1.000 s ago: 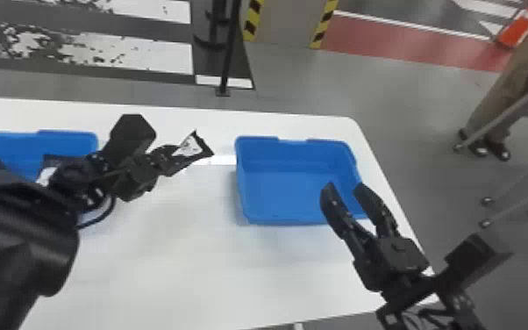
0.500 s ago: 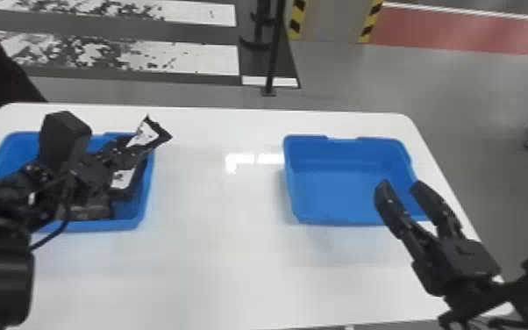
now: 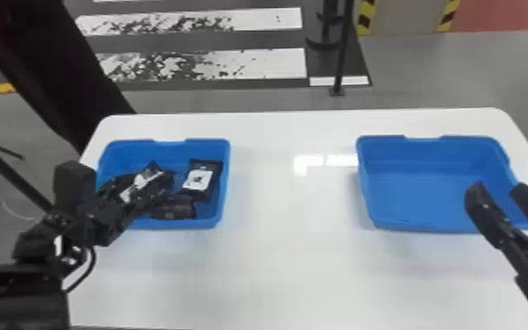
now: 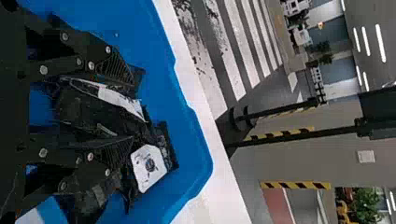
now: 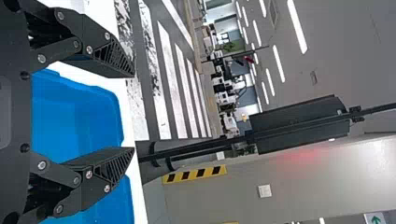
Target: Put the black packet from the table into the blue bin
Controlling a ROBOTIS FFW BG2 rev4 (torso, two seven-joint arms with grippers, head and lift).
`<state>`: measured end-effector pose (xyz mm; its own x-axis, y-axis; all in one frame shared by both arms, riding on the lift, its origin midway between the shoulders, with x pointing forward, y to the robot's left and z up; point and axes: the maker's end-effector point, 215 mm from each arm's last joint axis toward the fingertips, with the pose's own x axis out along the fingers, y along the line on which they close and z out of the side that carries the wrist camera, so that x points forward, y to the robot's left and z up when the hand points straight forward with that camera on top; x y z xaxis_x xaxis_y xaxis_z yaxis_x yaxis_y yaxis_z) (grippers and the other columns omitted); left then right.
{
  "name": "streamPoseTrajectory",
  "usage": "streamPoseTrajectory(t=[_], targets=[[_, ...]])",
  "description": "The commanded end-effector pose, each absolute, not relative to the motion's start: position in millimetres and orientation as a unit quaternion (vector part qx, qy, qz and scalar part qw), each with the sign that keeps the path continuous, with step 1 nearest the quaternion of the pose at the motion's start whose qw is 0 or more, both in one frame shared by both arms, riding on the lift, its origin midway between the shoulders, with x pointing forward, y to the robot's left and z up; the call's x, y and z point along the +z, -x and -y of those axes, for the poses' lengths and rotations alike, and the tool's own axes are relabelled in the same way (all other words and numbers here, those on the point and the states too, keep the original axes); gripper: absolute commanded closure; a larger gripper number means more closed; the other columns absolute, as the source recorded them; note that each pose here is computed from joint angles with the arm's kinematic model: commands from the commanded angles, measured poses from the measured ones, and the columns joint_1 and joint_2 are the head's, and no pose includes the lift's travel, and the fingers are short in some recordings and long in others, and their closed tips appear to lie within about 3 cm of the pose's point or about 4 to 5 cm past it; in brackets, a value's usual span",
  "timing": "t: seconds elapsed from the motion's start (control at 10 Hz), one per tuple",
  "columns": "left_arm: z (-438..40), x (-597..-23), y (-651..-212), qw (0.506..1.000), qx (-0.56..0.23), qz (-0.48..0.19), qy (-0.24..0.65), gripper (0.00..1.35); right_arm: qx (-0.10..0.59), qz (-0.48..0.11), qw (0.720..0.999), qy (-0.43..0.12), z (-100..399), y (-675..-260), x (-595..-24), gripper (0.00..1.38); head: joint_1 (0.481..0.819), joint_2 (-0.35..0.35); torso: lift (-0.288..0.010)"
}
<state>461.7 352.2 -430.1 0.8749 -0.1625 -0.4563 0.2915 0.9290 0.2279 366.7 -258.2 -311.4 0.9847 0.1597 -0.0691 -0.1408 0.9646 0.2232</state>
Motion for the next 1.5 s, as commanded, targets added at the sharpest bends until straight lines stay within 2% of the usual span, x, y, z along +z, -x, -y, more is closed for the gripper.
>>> streamPoseTrajectory(t=[0.0,0.2,0.6,1.0,1.4], targets=[[-351,-417,-437,0.969,-0.117,-0.187,-0.112,0.15,0.076,-0.043,0.99,-0.111,258,-367,-311,0.51,0.695,0.122,-0.11],[-344,-376,-401,0.984,-0.102,-0.128,-0.072,0.17,0.076,-0.042,0.99,-0.11,258,-367,-310,0.51,0.695,0.129,-0.11],[-349,-334,-348,0.996,-0.055,-0.069,-0.031,0.17,0.075,-0.043,0.99,-0.11,260,-365,-310,0.51,0.695,0.149,-0.11],[-354,-302,-334,1.0,-0.013,-0.003,-0.001,0.17,0.075,-0.044,0.99,-0.11,259,-363,-310,0.51,0.695,0.156,-0.11],[-353,-294,-335,1.0,-0.009,0.012,0.008,0.17,0.076,-0.046,0.99,-0.11,258,-362,-311,0.51,0.695,0.159,-0.11]])
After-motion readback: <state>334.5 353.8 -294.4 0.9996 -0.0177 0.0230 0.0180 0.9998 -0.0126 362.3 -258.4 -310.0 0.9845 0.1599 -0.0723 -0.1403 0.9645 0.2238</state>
